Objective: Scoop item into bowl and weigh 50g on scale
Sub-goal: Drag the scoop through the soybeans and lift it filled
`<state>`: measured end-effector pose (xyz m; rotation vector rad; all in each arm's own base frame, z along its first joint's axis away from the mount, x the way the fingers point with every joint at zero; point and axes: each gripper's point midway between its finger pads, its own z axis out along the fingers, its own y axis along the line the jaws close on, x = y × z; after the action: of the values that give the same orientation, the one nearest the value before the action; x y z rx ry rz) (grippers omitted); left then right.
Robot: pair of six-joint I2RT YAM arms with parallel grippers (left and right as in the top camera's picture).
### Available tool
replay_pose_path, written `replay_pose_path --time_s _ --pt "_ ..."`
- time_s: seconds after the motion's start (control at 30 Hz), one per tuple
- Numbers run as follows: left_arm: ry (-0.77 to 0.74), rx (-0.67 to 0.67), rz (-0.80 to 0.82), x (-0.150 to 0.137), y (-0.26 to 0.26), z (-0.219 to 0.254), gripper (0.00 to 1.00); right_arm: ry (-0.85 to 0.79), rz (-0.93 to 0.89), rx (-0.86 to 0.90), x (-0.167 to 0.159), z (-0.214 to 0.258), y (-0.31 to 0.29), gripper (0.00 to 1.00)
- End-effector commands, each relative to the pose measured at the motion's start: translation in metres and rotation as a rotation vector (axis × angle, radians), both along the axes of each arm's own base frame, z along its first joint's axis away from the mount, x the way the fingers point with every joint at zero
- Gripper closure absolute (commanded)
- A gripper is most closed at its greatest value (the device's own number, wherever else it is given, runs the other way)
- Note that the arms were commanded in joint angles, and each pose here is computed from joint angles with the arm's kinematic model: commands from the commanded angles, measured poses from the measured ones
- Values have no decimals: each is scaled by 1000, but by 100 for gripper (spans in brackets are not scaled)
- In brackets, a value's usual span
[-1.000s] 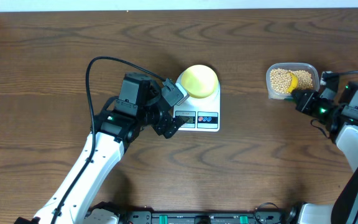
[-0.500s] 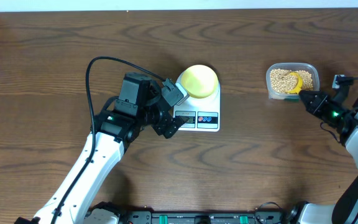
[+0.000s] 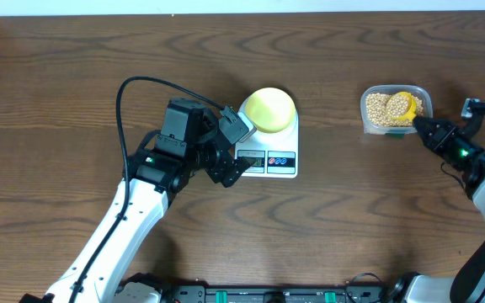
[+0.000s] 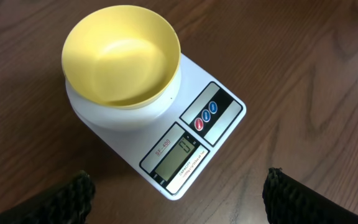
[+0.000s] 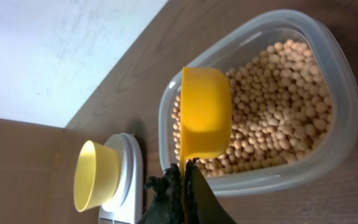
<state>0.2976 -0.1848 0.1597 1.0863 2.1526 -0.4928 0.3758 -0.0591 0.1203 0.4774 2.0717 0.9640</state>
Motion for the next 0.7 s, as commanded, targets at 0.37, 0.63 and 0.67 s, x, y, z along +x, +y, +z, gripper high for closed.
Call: replay_pose_path --time_s 0.37,0.63,0.67 --pt "-2 6 7 0 3 0 12 -63 50 132 5 27 9 99" --pt "-2 6 7 0 3 0 11 -69 71 153 3 30 12 99" --pt "-2 6 7 0 3 0 12 -69 71 152 3 30 12 99"
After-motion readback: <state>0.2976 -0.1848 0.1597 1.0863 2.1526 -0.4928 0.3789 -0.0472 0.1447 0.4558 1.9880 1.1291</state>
